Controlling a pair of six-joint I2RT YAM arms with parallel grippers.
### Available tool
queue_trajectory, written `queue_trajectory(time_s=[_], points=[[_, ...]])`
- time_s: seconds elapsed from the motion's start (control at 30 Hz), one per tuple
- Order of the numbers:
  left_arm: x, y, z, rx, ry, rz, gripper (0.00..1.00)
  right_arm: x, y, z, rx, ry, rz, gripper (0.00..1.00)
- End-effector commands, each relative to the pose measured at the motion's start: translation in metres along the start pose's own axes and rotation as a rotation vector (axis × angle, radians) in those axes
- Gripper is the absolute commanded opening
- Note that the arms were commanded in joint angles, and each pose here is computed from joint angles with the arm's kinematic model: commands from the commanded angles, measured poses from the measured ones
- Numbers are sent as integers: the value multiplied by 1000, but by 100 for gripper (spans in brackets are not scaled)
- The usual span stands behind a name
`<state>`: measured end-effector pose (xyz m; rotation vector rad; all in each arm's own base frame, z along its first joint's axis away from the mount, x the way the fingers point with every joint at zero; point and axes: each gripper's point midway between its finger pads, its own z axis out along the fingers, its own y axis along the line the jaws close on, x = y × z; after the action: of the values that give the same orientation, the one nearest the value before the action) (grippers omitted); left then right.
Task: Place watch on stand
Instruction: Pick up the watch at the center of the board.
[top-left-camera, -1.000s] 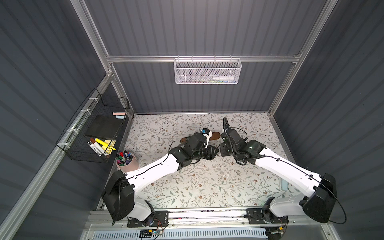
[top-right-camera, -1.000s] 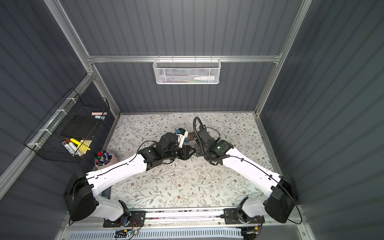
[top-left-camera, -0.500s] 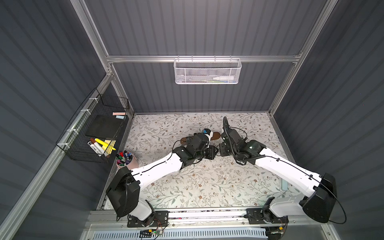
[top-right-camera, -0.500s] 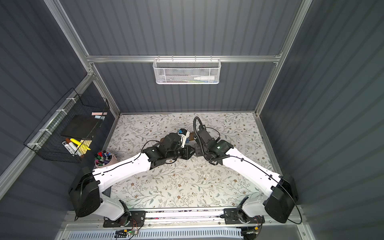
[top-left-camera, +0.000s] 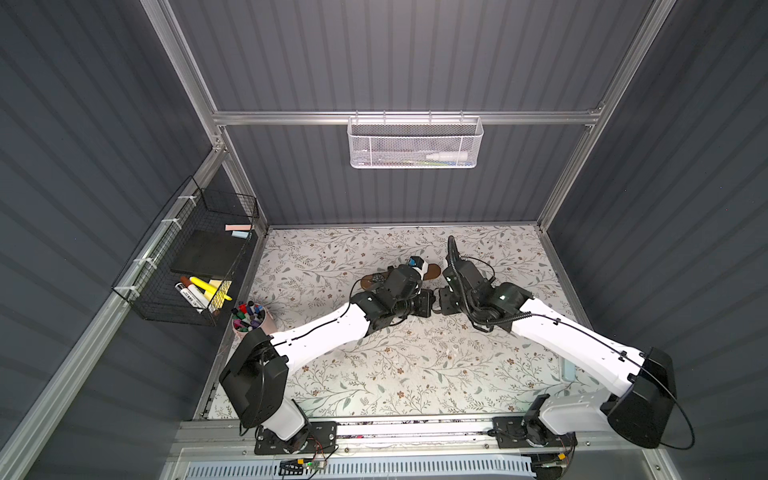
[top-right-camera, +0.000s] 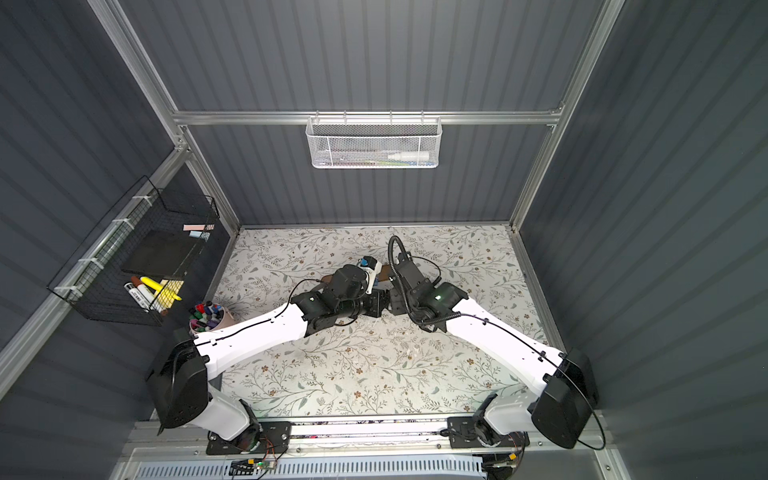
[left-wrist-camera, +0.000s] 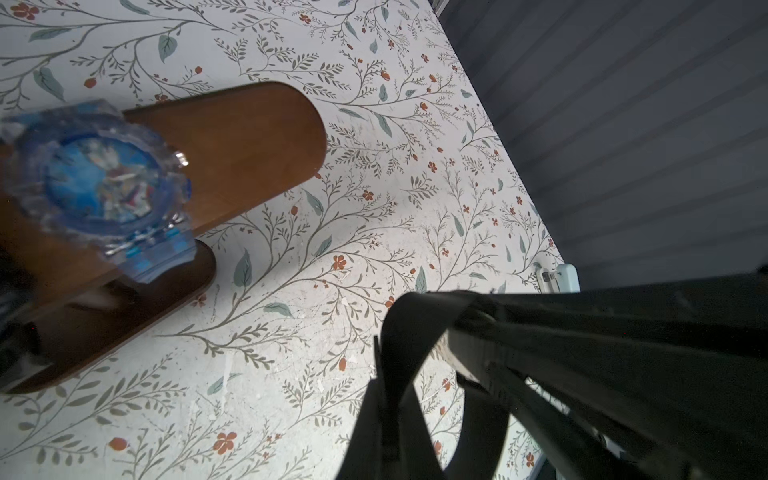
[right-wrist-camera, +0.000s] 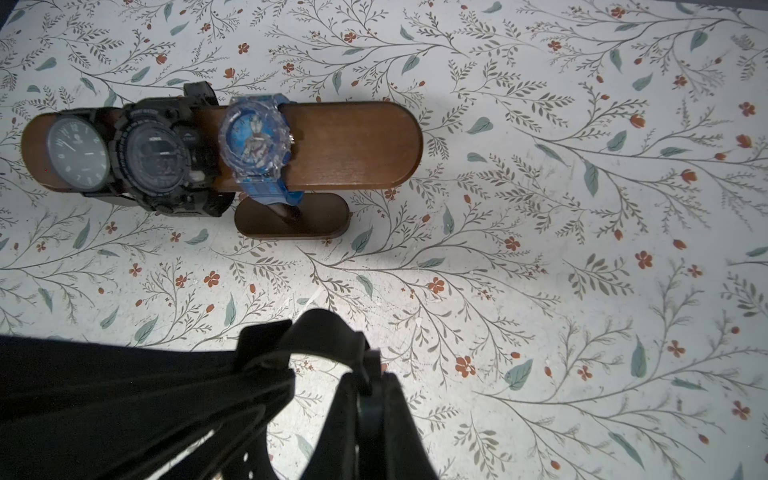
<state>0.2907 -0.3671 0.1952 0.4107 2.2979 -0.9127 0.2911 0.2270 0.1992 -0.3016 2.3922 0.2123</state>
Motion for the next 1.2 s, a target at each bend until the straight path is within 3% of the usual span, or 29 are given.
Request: queue_trajectory(time_s=[0.0,0.1,0.17,0.37,0.5,0.6,0.7,0.8,0.97,1.17], points=[[-10,-5,-1,2,-41,4,5,0,0,-4,-17,-11,17,19],[-14,-3,-2,-11,-56,10,4,0,3,-8,-44,-13,25,42],[-16,-3,-2,-15,-68,16,3,1,3,-11,-60,-20,32,52],[-28,-17,-14,21,-90,79,1,5,-4,-44,-138,-74,86,68],[-32,-30,-28,73,-88,135,0,-4,4,-77,-415,-181,136,78],[-34,-41,-33,137,-87,172,0,-9,12,-102,-631,-225,174,81],[-35,-44,-35,166,-85,179,0,-7,21,-110,-712,-195,138,80],[-37,-46,-37,190,-95,179,0,-2,25,-104,-719,-121,148,77],[-40,-46,-42,185,-102,178,0,-6,28,-92,-725,-117,163,70],[-41,-42,-51,173,-109,181,0,-3,19,-87,-686,-118,165,72]])
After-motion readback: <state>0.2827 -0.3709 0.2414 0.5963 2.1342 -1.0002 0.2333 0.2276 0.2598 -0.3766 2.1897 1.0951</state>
